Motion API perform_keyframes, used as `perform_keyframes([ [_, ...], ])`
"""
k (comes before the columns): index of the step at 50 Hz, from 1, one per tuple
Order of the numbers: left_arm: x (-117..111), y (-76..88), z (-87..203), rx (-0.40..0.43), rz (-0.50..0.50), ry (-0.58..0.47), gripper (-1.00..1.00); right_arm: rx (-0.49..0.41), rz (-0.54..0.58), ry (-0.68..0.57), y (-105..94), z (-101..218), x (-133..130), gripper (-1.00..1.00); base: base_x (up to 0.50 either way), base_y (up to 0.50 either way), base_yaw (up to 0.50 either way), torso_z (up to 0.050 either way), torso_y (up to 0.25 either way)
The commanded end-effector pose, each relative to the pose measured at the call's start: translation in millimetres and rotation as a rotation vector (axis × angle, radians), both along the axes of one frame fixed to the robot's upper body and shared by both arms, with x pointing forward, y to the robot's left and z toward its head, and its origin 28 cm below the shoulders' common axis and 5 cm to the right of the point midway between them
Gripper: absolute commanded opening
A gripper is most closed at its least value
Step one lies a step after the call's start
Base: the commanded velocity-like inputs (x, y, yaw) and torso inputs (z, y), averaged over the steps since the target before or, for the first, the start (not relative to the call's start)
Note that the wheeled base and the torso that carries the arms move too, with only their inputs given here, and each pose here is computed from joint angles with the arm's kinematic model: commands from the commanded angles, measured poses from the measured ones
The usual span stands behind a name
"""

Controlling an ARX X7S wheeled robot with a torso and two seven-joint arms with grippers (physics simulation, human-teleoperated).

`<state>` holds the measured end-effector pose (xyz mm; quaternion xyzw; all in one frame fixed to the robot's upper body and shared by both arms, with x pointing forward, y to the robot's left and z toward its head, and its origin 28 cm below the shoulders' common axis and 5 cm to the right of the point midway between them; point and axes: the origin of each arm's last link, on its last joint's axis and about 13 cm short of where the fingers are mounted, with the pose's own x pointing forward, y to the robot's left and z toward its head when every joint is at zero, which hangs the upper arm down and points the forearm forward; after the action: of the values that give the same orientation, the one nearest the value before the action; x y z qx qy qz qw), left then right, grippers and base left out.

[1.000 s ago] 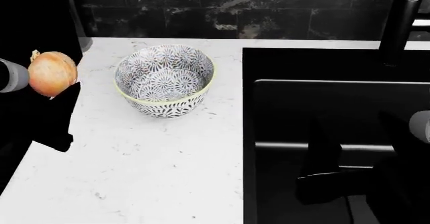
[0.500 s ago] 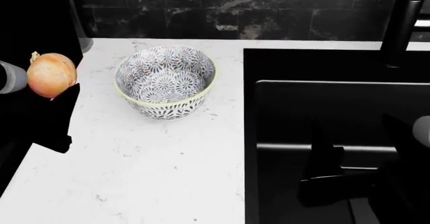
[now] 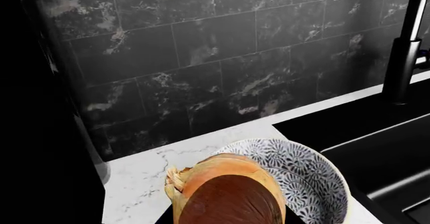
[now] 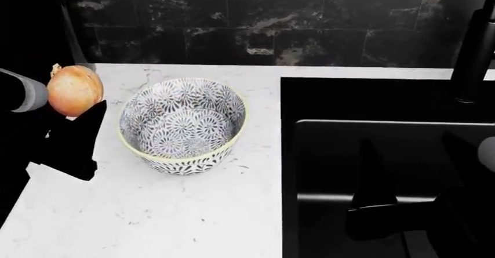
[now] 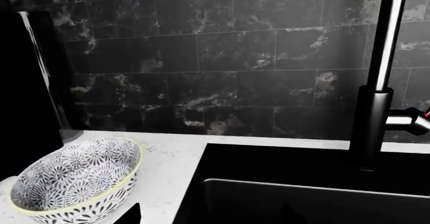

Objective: Pick the broccolis and asparaguss from the sink and place them in one bowl. Place the onion in the other bowl. Then turn off the sink faucet.

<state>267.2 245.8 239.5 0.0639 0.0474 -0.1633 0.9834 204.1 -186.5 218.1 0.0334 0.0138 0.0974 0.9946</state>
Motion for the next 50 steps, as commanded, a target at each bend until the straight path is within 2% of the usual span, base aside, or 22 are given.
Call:
perform_keyframes([
  [1,2,-5.2,3,-0.012,-0.012,0.025,-1.0,0.006,-0.004,0.0,-0.8,1,-1,1.0,0.0,0.0,0.0,0.0,0.0],
  [11,22,-38.9,14,0.008,-0.063,0.145,-1.0,0.023,-0.007,0.019,-1.2,-6,0,1.0,0.0,0.0,0.0,0.0,0.0],
  [17,35,-59.2,22,0.023,-0.094,0.173,-1.0,0.027,-0.009,0.019,-0.9,-7,0,1.0,0.0,0.0,0.0,0.0,0.002],
  [26,71,-75.8,27,0.002,-0.091,0.25,-1.0,0.031,-0.015,0.024,-1.5,-8,-2,1.0,0.0,0.0,0.0,0.0,0.0],
  [28,76,-78.5,31,-0.009,-0.094,0.27,-1.0,0.033,-0.017,0.026,-1.6,-9,-3,1.0,0.0,0.0,0.0,0.0,0.0],
  [29,80,-79.1,33,-0.019,-0.102,0.314,-1.0,0.033,-0.02,0.029,-2.2,-9,-3,1.0,0.0,0.0,0.0,0.0,0.0],
  [32,91,-82.5,39,-0.039,-0.1,0.331,-1.0,0.035,-0.026,0.03,-2.7,-10,-3,1.0,0.0,0.0,0.0,0.0,0.0],
  [38,107,-85.5,37,0.004,-0.078,0.377,-1.0,0.037,-0.027,0.032,-2.9,-9,-3,1.0,0.0,0.0,0.0,0.0,0.0],
  [42,115,-82.0,30,0.076,-0.022,0.38,-1.0,0.037,-0.027,0.038,-3.6,-10,-5,1.0,0.0,0.0,0.0,0.0,0.0],
  [47,128,-80.7,29,0.063,0.039,0.425,-1.0,0.041,-0.029,0.04,-3.5,-11,-4,1.0,0.0,0.0,0.0,0.0,0.002],
  [50,131,-81.2,28,0.07,0.027,0.448,-1.0,0.04,-0.03,0.041,-4.3,-11,-4,1.0,0.0,0.0,0.0,0.0,0.0],
])
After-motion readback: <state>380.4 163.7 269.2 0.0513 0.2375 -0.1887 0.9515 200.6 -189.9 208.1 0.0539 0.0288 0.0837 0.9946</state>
